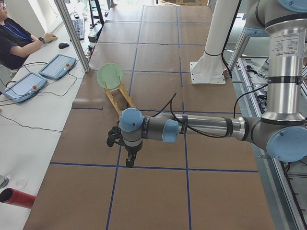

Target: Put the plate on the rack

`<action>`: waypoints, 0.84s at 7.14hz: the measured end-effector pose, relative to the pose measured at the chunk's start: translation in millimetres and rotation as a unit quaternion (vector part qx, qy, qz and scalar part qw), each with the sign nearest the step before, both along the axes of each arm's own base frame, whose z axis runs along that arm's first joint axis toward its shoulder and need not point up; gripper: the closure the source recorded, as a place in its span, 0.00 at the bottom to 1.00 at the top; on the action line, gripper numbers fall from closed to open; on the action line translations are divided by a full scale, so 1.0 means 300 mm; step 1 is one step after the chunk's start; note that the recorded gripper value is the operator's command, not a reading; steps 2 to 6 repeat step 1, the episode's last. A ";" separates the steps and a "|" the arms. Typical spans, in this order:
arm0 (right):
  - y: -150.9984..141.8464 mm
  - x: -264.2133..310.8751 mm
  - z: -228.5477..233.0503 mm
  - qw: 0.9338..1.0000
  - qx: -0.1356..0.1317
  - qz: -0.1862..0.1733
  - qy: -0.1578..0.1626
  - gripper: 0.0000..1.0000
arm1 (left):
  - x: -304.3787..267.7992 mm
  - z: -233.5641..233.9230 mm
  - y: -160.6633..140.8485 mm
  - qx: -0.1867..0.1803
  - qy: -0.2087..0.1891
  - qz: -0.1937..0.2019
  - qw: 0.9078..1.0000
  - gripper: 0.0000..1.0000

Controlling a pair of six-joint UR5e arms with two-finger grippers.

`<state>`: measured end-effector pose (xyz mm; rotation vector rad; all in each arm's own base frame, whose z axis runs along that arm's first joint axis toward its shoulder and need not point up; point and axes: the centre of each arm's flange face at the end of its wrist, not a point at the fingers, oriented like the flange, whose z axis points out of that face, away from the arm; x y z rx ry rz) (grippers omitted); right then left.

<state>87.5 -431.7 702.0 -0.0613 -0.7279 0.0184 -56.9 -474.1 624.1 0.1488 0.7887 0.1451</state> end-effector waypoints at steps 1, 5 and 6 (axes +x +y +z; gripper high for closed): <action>0.000 0.000 0.000 1.000 0.000 0.000 0.000 0.00 | 0.000 -0.002 -0.001 0.001 0.000 0.000 1.000 0.00; 0.000 0.000 0.000 1.000 0.000 0.000 0.000 0.00 | 0.000 -0.002 -0.001 0.001 0.000 0.000 1.000 0.00; 0.000 0.000 0.000 1.000 0.000 0.000 0.000 0.00 | 0.000 -0.002 -0.001 0.001 0.000 0.000 1.000 0.00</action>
